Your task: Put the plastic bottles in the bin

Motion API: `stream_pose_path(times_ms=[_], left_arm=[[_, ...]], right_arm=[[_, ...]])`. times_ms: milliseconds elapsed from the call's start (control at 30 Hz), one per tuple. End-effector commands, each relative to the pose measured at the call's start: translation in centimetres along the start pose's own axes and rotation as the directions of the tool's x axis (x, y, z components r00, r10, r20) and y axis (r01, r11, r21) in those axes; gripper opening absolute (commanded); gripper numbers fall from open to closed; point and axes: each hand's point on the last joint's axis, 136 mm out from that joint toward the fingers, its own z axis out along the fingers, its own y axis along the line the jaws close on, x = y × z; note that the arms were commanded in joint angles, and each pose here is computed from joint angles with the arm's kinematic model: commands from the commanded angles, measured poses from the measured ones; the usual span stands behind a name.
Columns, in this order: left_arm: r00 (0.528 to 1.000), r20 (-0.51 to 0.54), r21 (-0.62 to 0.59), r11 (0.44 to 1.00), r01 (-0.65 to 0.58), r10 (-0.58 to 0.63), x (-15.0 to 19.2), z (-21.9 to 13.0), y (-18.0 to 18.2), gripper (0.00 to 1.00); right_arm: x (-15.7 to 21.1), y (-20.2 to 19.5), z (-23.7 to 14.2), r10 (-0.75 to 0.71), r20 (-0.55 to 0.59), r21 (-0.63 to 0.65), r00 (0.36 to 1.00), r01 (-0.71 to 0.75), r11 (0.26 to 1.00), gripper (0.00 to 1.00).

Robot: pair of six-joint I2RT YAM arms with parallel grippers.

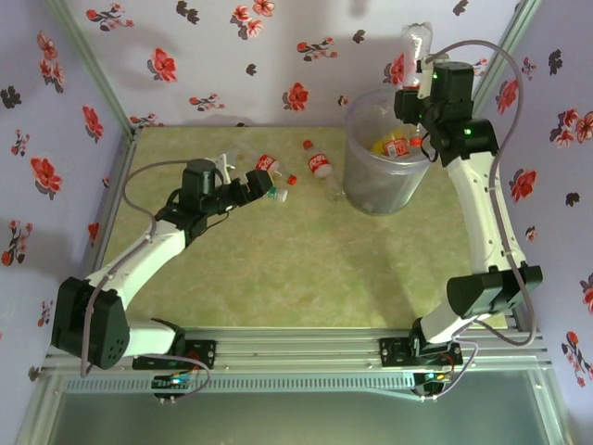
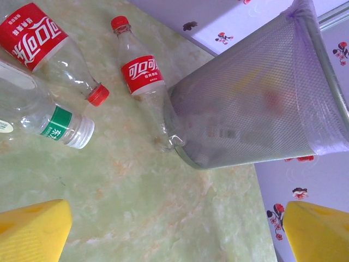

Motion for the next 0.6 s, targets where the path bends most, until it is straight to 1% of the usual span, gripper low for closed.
stream_pose_path(times_ms=[0, 200, 467, 567], left_arm=[[1.0, 0.019, 0.028, 0.999, -0.018, 0.018, -0.4, -1.2, -0.9, 1.0], [1.0, 0.028, 0.014, 1.0, -0.015, 0.015, -0.7, -1.8, -0.5, 1.0], [0.999, 0.053, -0.004, 1.0, -0.005, 0.005, -1.4, -2.9, 0.3, 1.0], [0.998, 0.065, -0.007, 1.0, -0.005, 0.005, -1.7, -3.3, 0.4, 1.0]], right_arm=[[1.4, -1.7, 1.8, -0.064, -0.061, 0.051, 0.996, 0.068, 0.996, 0.48], [3.6, -2.4, 4.4, -0.043, -0.114, 0.036, 0.993, 0.047, 0.998, 0.48], [7.0, -2.4, 6.6, -0.022, -0.183, 0.026, 0.983, 0.027, 0.999, 0.5], [8.6, -2.5, 7.5, -0.005, -0.219, 0.032, 0.976, 0.013, 0.999, 0.52]])
